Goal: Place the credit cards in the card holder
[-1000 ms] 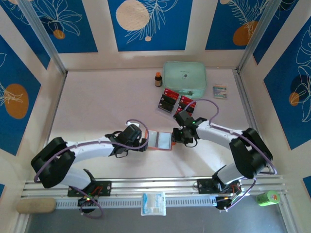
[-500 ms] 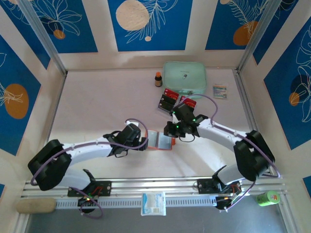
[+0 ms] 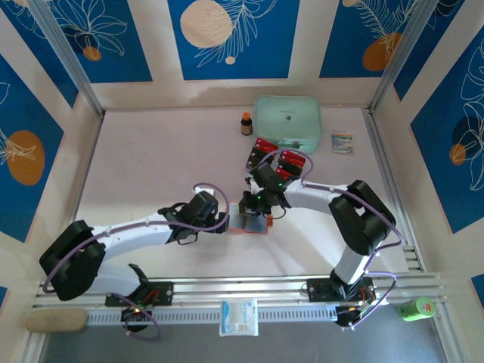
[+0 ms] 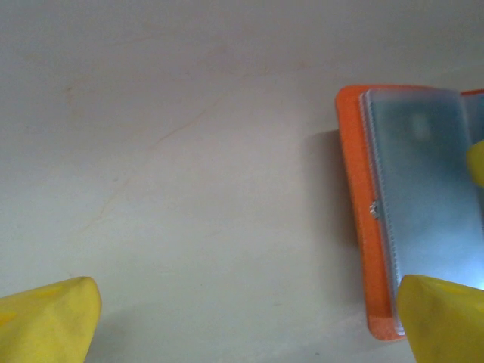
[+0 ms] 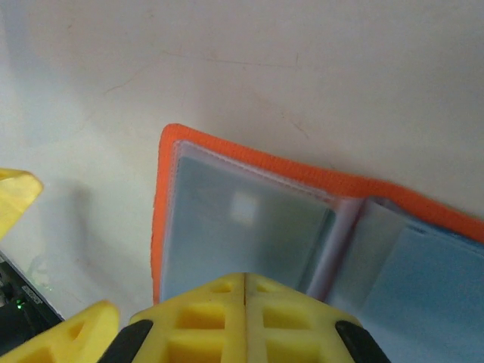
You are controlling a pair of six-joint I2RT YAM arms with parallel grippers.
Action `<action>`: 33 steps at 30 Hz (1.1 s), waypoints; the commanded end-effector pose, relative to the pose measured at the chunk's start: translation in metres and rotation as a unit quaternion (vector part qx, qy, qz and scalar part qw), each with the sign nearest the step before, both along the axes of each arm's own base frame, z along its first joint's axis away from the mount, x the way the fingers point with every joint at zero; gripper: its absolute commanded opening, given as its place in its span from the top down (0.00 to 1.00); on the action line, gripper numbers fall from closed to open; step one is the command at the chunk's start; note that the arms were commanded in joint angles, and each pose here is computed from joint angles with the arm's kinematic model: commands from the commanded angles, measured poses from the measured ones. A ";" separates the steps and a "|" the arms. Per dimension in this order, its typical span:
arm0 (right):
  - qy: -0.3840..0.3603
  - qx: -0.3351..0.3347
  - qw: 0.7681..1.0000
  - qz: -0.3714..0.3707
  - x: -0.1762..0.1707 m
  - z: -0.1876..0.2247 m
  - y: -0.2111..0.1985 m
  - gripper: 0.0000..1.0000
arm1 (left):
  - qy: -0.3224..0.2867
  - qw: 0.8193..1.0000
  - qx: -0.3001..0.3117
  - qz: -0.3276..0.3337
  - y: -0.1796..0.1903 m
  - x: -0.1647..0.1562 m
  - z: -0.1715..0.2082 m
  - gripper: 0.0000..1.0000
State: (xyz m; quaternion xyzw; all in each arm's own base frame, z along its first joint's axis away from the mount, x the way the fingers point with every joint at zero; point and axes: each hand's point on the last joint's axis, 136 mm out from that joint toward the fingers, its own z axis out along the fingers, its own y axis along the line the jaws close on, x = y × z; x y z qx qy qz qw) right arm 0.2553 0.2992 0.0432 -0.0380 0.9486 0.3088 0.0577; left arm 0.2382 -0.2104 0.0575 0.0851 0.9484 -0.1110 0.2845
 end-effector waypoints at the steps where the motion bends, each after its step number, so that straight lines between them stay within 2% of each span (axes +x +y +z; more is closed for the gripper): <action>1: 0.000 0.025 1.000 0.005 0.004 0.011 0.013 0.95 | -0.019 1.000 -0.001 0.011 0.003 0.007 0.018 0.00; 7: -0.025 0.045 0.999 0.006 0.011 0.043 0.010 0.93 | -0.031 0.999 -0.009 0.014 0.002 0.010 0.028 0.00; 9: -0.043 0.042 0.998 0.005 0.016 0.059 0.003 0.89 | -0.033 0.999 -0.011 0.013 0.001 0.011 0.030 0.00; 12: -0.075 0.015 0.997 0.001 0.025 0.080 -0.015 0.76 | -0.038 0.999 -0.016 0.011 -0.001 0.013 0.035 0.00; 17: -0.126 -0.060 0.990 -0.012 0.046 0.104 -0.055 0.43 | -0.047 0.999 -0.025 0.005 -0.009 0.019 0.043 0.00; 22: -0.191 -0.151 0.970 -0.002 0.063 0.121 -0.085 0.15 | -0.054 0.998 -0.032 -0.007 -0.019 0.026 0.051 0.00; 26: -0.243 -0.204 0.948 0.005 0.074 0.136 -0.105 0.09 | -0.059 0.997 -0.037 -0.014 -0.026 0.031 0.055 0.00; 28: -0.261 -0.227 0.938 -0.016 0.079 0.144 -0.117 0.00 | -0.059 0.997 -0.039 -0.016 -0.028 0.033 0.056 0.00; 33: -0.293 -0.243 0.924 -0.030 0.085 0.157 -0.130 0.01 | -0.061 0.997 -0.045 -0.023 -0.034 0.037 0.058 0.00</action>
